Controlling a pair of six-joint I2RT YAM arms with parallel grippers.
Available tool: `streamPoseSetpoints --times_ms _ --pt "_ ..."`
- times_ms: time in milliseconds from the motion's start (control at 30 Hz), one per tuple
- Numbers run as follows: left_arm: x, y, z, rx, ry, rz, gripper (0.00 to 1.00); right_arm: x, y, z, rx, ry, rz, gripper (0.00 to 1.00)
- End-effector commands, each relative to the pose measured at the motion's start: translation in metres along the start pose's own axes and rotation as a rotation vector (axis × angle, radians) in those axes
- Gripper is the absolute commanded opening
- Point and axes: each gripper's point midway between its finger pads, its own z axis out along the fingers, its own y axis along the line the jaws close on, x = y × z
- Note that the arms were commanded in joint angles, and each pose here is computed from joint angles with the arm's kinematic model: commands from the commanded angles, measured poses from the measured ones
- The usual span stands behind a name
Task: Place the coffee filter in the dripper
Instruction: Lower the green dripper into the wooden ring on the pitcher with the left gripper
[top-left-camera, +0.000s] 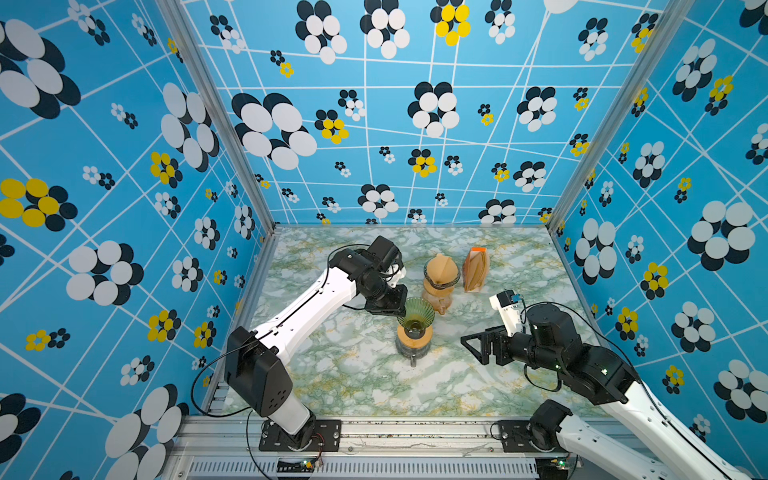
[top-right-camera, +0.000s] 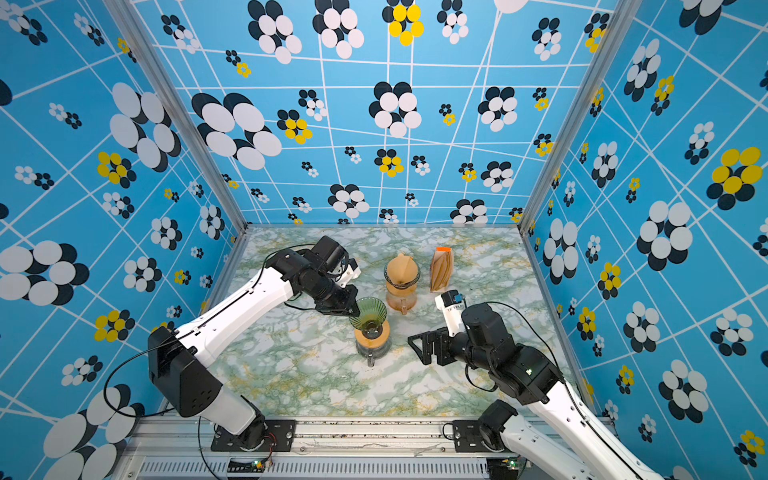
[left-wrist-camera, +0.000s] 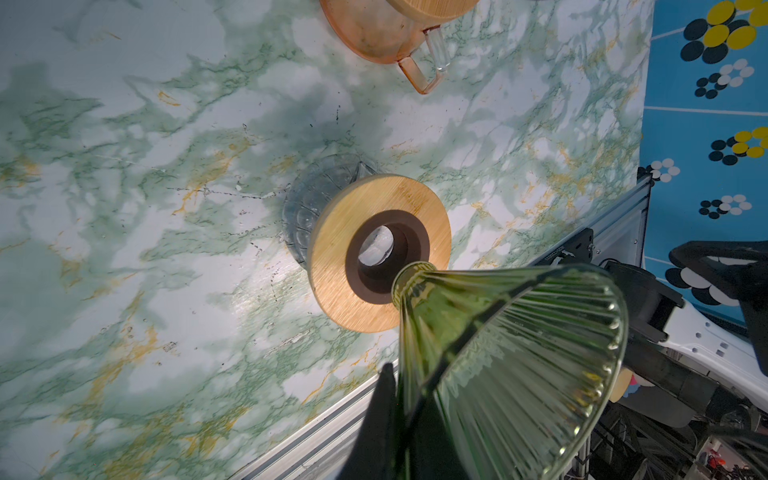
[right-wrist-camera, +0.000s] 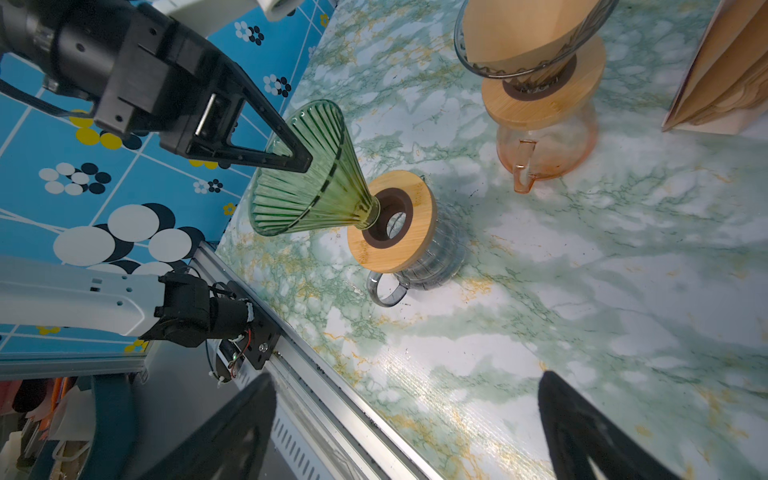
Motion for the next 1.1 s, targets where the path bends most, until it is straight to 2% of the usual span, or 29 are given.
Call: streamPoseSetpoints --times_ms 0,400,1067 --pt "-0.007 -0.005 0.002 -0.014 -0.014 0.015 0.10 0.002 -0.003 -0.005 0.022 -0.001 -0.015 0.99" --pt "-0.010 0.002 0.014 -0.064 -0.012 0.022 0.10 0.003 -0.004 -0.004 0.025 0.001 -0.011 0.99" --pt "-0.007 0.006 0.024 -0.067 -0.001 0.013 0.10 0.005 -0.005 0.001 0.021 0.011 -0.004 0.99"
